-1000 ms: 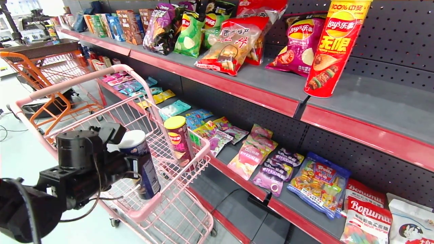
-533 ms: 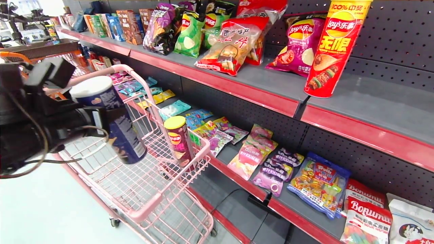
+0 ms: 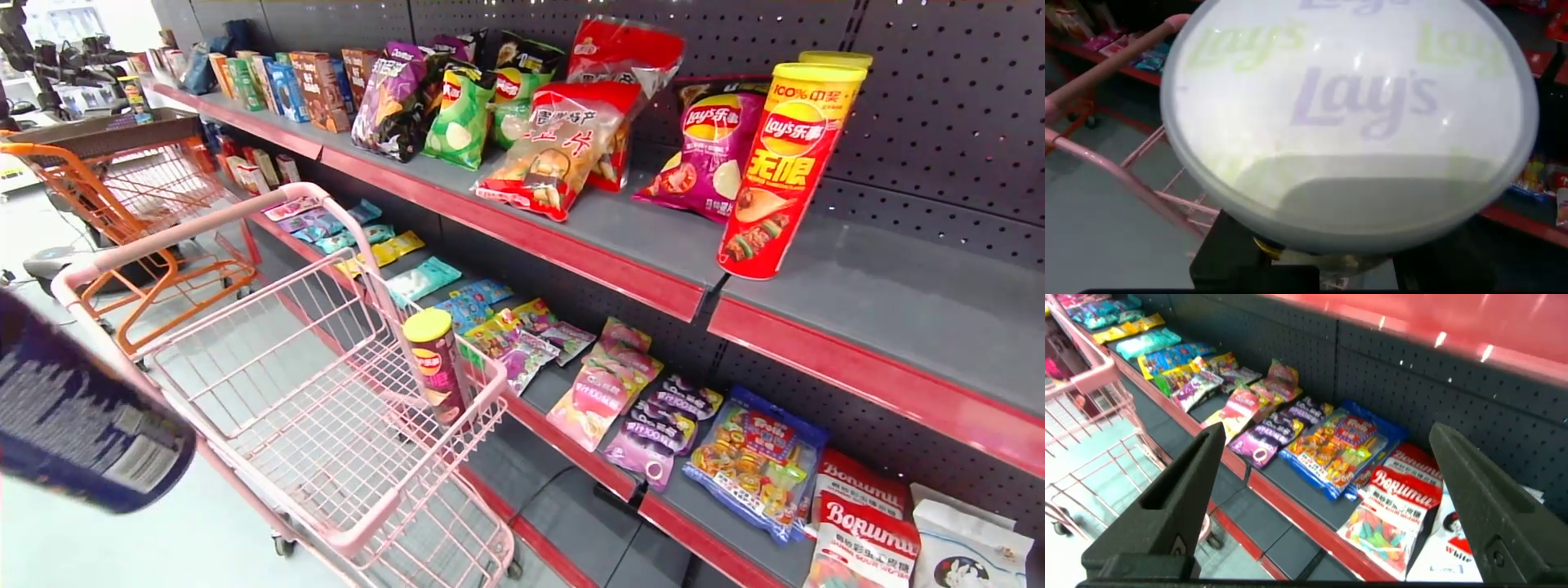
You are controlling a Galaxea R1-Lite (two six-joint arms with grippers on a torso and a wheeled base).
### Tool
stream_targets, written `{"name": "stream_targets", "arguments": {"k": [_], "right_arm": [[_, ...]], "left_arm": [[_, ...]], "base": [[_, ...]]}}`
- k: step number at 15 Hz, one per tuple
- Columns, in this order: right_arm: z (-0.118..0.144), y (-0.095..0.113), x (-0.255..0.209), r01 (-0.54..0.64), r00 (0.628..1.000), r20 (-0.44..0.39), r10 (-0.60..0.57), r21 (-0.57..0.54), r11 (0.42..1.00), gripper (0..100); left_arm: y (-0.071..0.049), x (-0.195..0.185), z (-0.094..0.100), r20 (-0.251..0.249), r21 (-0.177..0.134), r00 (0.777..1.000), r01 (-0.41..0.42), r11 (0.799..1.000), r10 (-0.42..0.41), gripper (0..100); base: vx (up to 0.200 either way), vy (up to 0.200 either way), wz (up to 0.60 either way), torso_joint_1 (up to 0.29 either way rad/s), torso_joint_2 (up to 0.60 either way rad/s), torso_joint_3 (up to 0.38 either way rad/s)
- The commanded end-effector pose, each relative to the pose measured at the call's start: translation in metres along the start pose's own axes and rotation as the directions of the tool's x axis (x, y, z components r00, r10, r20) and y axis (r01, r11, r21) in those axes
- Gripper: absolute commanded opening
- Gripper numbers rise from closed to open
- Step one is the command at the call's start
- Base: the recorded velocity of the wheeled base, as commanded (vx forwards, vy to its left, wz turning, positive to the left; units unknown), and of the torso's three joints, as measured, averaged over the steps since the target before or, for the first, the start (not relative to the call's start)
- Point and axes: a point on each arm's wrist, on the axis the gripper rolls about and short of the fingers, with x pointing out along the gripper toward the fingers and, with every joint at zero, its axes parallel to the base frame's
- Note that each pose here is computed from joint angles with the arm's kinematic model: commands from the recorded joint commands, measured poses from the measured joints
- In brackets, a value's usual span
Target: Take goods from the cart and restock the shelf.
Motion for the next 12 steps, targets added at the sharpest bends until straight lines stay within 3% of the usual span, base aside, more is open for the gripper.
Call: {"name": "stream_targets", "arguments": {"k": [1, 3, 4, 8, 10, 11, 12], "right_arm": [[0.0, 0.0, 0.0, 0.0, 1.0, -0.001, 0.0, 0.0, 1.0, 100], [0.0, 0.0, 0.0, 0.0, 1.0, -0.001, 0.0, 0.0, 1.0, 100], [0.0, 0.0, 0.0, 0.0, 1.0, -0.003, 0.0, 0.0, 1.0, 100], [0.0, 0.0, 0.0, 0.0, 1.0, -0.001, 0.0, 0.0, 1.0, 100], [0.0, 0.0, 0.0, 0.0, 1.0, -0.001, 0.0, 0.0, 1.0, 100], [0.0, 0.0, 0.0, 0.0, 1.0, -0.003, 0.0, 0.001, 1.0, 100], [0.0, 0.0, 0.0, 0.0, 1.0, -0.003, 0.0, 0.0, 1.0, 100]], "left_arm": [[-0.001, -0.065, -0.051, 0.07, 0.059, 0.998, -0.01, 0.998, 0.006, 0], [-0.001, -0.081, -0.083, 0.071, 0.123, 0.996, -0.055, 0.991, 0.047, 0], [-0.001, -0.085, -0.094, 0.069, 0.136, 0.996, -0.065, 0.989, 0.056, 0], [-0.001, -0.088, -0.103, 0.083, 0.125, 0.995, -0.06, 0.99, 0.05, 0], [-0.001, -0.087, -0.106, 0.081, 0.108, 0.996, -0.054, 0.993, 0.046, 0], [-0.001, -0.089, -0.115, 0.084, 0.076, 0.995, -0.06, 0.995, 0.053, 0], [-0.001, -0.09, -0.117, 0.089, 0.077, 0.994, -0.071, 0.995, 0.064, 0]], "base": [[0.0, 0.0, 0.0, 0.188, -0.54, -0.354], [0.0, 0.0, 0.0, 0.195, -0.57, -0.359], [0.0, 0.0, 0.0, 0.227, -0.58, -0.369], [0.0, 0.0, 0.0, 0.233, -0.6, -0.367], [0.0, 0.0, 0.0, 0.19, -0.45, -0.276], [0.0, 0.0, 0.0, 0.071, -0.16, -0.1], [0.0, 0.0, -0.6, 0.027, -0.06, -0.036]]}}
